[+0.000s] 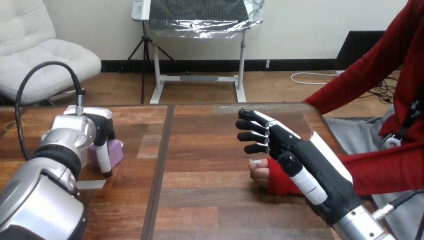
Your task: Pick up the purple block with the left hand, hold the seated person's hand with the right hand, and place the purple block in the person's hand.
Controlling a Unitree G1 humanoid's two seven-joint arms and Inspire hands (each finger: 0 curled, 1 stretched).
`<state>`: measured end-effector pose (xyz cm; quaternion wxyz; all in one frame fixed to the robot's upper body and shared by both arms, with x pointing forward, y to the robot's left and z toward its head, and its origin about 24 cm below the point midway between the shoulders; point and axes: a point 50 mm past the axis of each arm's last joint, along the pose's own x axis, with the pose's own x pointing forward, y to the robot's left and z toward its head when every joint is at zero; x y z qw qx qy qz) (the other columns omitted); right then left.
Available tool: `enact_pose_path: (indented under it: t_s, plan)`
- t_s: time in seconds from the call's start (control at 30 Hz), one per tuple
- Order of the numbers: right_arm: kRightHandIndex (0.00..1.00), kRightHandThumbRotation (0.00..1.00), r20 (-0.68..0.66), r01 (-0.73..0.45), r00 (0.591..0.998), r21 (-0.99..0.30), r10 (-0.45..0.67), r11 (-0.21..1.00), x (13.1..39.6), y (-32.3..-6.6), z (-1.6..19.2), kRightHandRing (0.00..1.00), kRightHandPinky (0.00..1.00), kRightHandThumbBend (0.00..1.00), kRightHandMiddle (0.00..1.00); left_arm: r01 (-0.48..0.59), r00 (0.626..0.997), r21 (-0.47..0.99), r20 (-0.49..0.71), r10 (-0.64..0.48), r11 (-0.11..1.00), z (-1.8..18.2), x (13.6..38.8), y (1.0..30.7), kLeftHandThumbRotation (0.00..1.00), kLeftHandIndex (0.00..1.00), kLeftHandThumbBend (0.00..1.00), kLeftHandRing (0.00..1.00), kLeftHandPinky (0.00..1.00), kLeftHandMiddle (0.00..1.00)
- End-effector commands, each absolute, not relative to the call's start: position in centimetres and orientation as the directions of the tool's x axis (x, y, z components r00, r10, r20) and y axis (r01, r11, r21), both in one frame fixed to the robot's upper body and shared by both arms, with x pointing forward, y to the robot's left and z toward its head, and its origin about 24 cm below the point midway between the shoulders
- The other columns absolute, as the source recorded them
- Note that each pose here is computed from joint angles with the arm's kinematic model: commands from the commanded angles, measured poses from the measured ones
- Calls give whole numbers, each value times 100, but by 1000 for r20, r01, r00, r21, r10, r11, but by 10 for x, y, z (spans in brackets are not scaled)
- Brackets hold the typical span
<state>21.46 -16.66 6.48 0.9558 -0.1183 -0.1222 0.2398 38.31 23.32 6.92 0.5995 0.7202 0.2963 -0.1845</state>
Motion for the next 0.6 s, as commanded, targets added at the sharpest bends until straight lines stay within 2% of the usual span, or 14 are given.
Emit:
enact_pose_path:
  t_s: [0.0,0.1,0.13,0.27,0.4,0.57]
  plan:
    - [90,100,289,-408,815,-329,502,851,220,-164,92,84,78,100,88,654,752,750,-629,195,-103,67,384,227,0,91,71,90,66,95]
    - [90,100,290,-409,815,-326,502,852,220,-164,92,84,78,100,88,651,753,755,-628,195,-82,67,384,227,0,93,68,78,54,88]
    - [90,100,290,-409,815,-326,502,852,220,-164,92,84,78,100,88,649,754,757,-628,193,-71,67,383,228,0,94,66,60,40,72]
    - [90,100,291,-408,814,-328,502,852,220,-164,92,85,78,100,88,643,756,765,-626,190,-39,67,383,228,0,95,64,37,24,52]
    - [90,100,291,-408,815,-328,502,852,220,-164,92,85,78,100,88,638,757,770,-625,190,-7,68,384,228,0,95,63,23,14,36]
    - [90,100,290,-409,814,-327,503,852,220,-164,92,85,79,100,88,639,756,770,-627,189,1,68,384,228,0,94,62,17,10,30]
